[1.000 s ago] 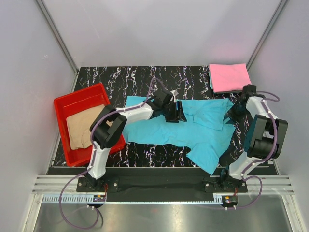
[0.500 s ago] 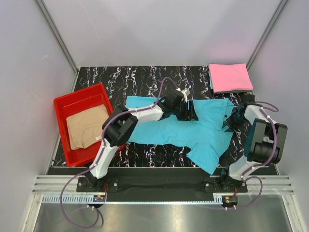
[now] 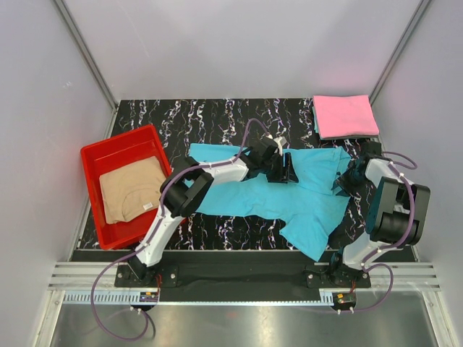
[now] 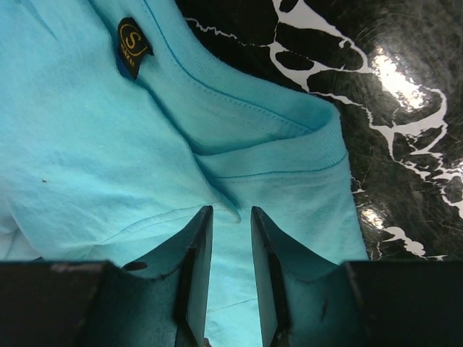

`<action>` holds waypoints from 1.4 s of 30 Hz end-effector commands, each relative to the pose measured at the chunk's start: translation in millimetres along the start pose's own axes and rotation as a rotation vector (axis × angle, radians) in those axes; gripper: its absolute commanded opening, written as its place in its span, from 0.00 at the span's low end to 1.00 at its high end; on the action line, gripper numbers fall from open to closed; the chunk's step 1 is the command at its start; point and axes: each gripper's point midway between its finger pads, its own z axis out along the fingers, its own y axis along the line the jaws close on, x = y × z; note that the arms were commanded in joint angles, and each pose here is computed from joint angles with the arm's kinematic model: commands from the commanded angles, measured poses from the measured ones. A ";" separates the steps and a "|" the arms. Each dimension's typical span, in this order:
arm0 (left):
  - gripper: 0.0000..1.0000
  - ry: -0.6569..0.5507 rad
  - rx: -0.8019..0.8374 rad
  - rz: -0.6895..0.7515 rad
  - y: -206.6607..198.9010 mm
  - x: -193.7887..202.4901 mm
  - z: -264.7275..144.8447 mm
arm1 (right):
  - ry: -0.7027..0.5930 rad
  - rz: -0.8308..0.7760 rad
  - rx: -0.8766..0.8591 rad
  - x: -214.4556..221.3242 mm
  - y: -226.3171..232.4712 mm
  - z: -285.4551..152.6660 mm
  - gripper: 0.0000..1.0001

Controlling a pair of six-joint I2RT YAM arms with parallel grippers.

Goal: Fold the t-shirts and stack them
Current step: Fold the tshirt

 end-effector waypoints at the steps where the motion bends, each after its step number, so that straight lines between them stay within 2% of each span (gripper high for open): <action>1: 0.59 -0.048 0.043 0.027 -18.3 -16.0 2.7 | -0.003 0.021 -0.023 -2.1 4.2 3.5 0.35; 5: 0.59 -0.044 0.055 0.018 -19.9 -15.1 5.5 | 0.011 0.032 -0.037 0.0 6.9 6.7 0.35; 14: 0.47 -0.036 0.106 -0.001 -32.7 -18.3 7.1 | 0.004 0.040 -0.019 0.2 3.0 10.8 0.30; 16: 0.41 -0.034 0.110 -0.007 -33.2 -19.1 7.3 | 0.002 0.042 -0.029 -0.9 5.0 9.7 0.24; 17: 0.35 -0.036 0.114 -0.008 -34.8 -20.0 7.0 | 0.000 0.043 -0.032 -1.3 5.7 9.7 0.21; 18: 0.32 -0.036 0.114 -0.010 -34.7 -20.1 7.4 | 0.001 0.042 -0.034 -1.2 5.8 9.7 0.12; 19: 0.28 -0.036 0.119 -0.014 -36.6 -20.9 7.0 | -0.001 0.040 -0.037 -2.2 6.8 9.6 0.08; 20: 0.17 -0.032 0.123 -0.013 -37.6 -20.3 6.7 | 0.001 0.038 -0.039 -2.1 7.4 9.3 0.05; 21: 0.13 -0.031 0.127 -0.015 -39.1 -20.8 6.3 | 0.001 0.040 -0.041 -2.0 7.7 9.5 0.00; 23: 0.01 -0.027 0.132 -0.017 -42.4 -21.8 4.9 | -0.004 0.032 -0.050 -3.1 9.6 6.5 0.00; 32: 0.00 -0.014 0.117 -0.035 -63.0 -35.6 -12.9 | -0.078 0.043 -0.081 -14.2 19.4 -33.4 0.00; 42: 0.00 0.011 0.077 -0.067 -59.7 -36.0 -17.7 | -0.122 0.093 -0.139 -5.9 23.6 -64.3 0.00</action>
